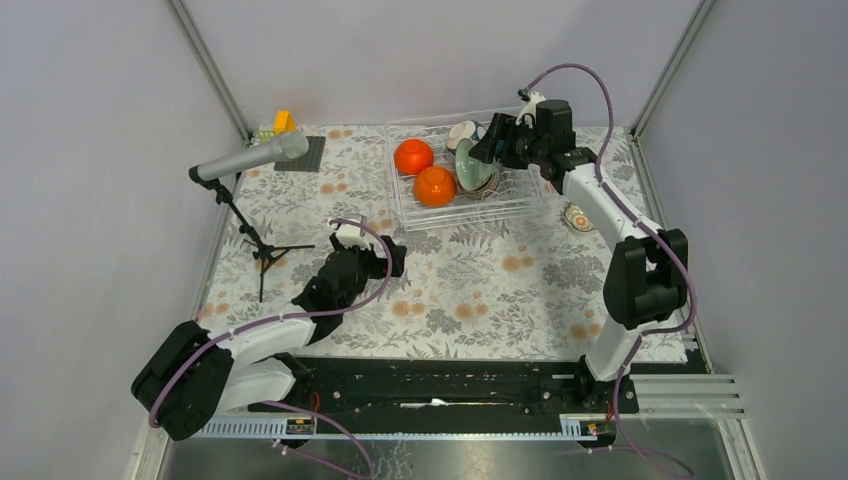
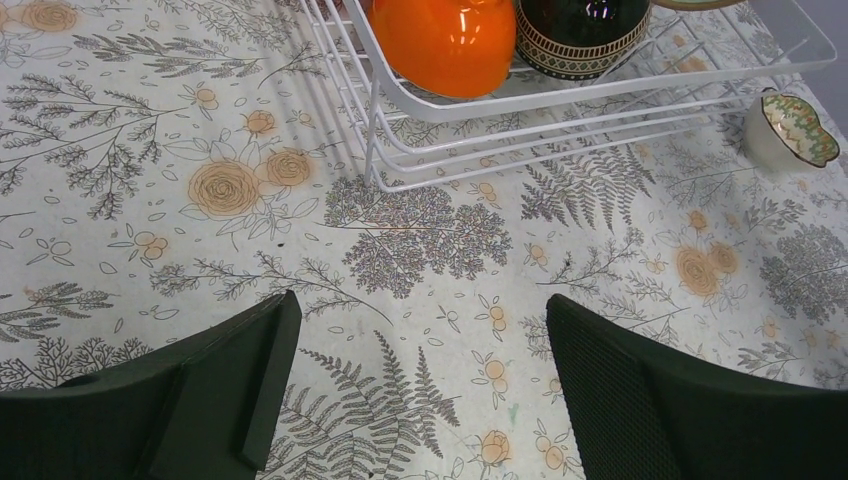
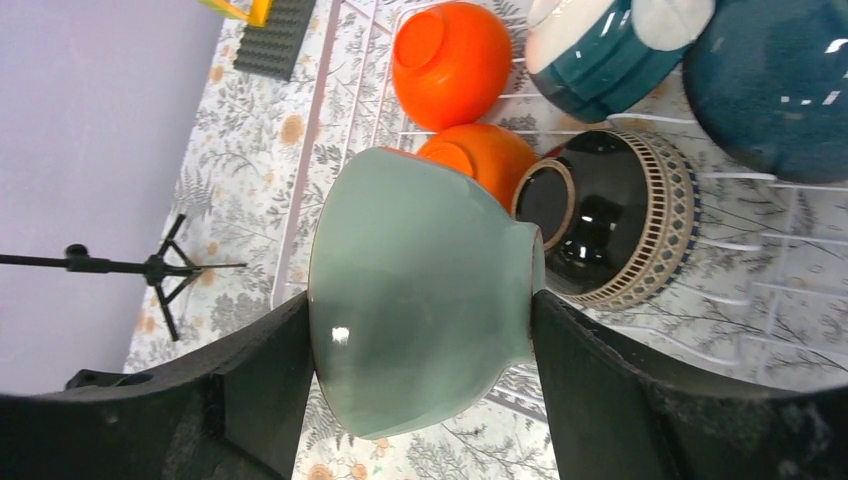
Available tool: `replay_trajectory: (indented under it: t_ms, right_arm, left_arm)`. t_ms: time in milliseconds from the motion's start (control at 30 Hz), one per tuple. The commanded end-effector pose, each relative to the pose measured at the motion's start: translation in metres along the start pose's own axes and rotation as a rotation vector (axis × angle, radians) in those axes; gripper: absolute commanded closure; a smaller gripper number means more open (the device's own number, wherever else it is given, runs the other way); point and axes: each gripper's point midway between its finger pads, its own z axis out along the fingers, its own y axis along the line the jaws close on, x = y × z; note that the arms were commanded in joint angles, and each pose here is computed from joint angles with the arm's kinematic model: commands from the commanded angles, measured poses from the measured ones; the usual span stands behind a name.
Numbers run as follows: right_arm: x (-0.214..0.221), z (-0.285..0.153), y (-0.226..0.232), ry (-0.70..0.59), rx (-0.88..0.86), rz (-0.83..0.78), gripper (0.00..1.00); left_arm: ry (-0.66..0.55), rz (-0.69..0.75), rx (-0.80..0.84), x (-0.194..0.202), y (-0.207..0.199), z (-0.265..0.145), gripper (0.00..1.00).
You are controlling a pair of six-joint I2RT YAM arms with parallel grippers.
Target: Unload the bowls from the dish rack
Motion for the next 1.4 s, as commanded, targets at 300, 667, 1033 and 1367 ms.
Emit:
replay_trajectory:
  t_ms: [300, 667, 1033, 1367]
  right_arm:
    - [-0.042, 0.003, 0.063, -0.061, -0.325, 0.1, 0.61]
    - [-0.015, -0.032, 0.089, -0.016, -0.478, 0.166, 0.6]
    - [0.0, -0.049, 0.098, 0.015, -0.534, 0.186, 0.6]
    - [0.012, -0.06, 0.105, 0.055, -0.582, 0.201, 0.6]
  left_arm:
    - [-0.003, -0.343, 0.297, -0.097, -0.085, 0.04, 0.14]
    - [-0.017, -0.508, 0.43, -0.127, -0.119, 0.069, 0.21]
    - [-0.011, -0.573, 0.323, -0.119, -0.102, 0.077, 0.23]
    - [-0.005, -0.588, 0.302, -0.118, -0.101, 0.084, 0.3]
